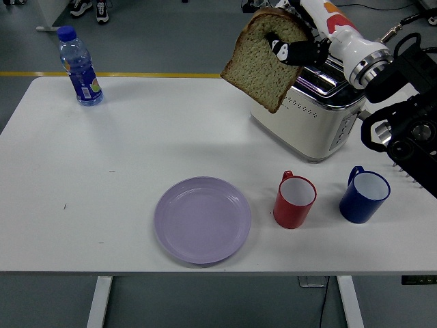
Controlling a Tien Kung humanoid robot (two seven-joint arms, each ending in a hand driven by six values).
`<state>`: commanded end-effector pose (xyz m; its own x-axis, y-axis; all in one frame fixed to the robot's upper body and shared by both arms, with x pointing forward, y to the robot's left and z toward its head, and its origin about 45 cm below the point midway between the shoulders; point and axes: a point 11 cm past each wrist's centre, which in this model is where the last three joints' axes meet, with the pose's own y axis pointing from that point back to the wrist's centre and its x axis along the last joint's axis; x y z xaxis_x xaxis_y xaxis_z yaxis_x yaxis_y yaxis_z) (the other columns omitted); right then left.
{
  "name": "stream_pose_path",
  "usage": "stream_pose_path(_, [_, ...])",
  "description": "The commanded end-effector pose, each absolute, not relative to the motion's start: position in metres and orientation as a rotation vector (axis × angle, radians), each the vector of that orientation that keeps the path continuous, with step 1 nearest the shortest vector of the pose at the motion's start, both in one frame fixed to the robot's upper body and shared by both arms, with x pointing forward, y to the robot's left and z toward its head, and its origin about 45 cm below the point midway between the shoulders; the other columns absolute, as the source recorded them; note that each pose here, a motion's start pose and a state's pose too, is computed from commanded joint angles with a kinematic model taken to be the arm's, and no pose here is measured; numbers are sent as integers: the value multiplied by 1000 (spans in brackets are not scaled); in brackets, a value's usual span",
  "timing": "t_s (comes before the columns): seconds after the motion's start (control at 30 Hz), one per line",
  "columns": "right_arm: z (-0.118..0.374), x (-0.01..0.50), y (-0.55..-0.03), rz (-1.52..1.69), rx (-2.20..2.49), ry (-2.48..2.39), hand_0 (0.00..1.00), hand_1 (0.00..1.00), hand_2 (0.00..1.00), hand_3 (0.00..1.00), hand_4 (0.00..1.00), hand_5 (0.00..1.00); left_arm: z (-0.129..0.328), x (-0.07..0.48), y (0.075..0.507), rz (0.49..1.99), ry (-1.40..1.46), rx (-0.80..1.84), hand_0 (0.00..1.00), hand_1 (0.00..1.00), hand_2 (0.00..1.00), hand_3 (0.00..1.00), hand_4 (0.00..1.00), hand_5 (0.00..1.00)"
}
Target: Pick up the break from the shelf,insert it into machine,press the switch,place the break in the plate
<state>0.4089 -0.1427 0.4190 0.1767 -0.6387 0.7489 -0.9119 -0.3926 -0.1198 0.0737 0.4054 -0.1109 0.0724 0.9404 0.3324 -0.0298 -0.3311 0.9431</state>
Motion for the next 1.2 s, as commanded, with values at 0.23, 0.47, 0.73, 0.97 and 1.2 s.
stream_pose_path(0.23, [384, 389, -118, 884, 2267, -1305, 187, 215, 319, 443, 501, 2, -111, 74, 404, 1399, 959, 1473, 685, 694, 678, 559, 284, 829])
stream_pose_path(0.47, [354, 374, -102, 775, 2330, -1176, 176, 211, 315, 442, 492, 2, -111, 74, 404, 1400, 959, 1470, 685, 694, 679, 559, 283, 830])
stream_pose_path(0.73, [310, 360, -80, 641, 2366, -1054, 156, 197, 310, 431, 490, 2, -112, 73, 403, 1397, 961, 1471, 685, 693, 678, 558, 282, 830])
stream_pose_path(0.97, [286, 352, -69, 563, 2376, -990, 148, 193, 305, 428, 496, 2, -112, 73, 404, 1396, 959, 1472, 685, 692, 677, 560, 281, 829])
stream_pose_path(1.2, [263, 354, -61, 489, 2357, -974, 135, 185, 302, 424, 493, 2, -111, 74, 404, 1393, 955, 1475, 685, 692, 677, 559, 282, 830])
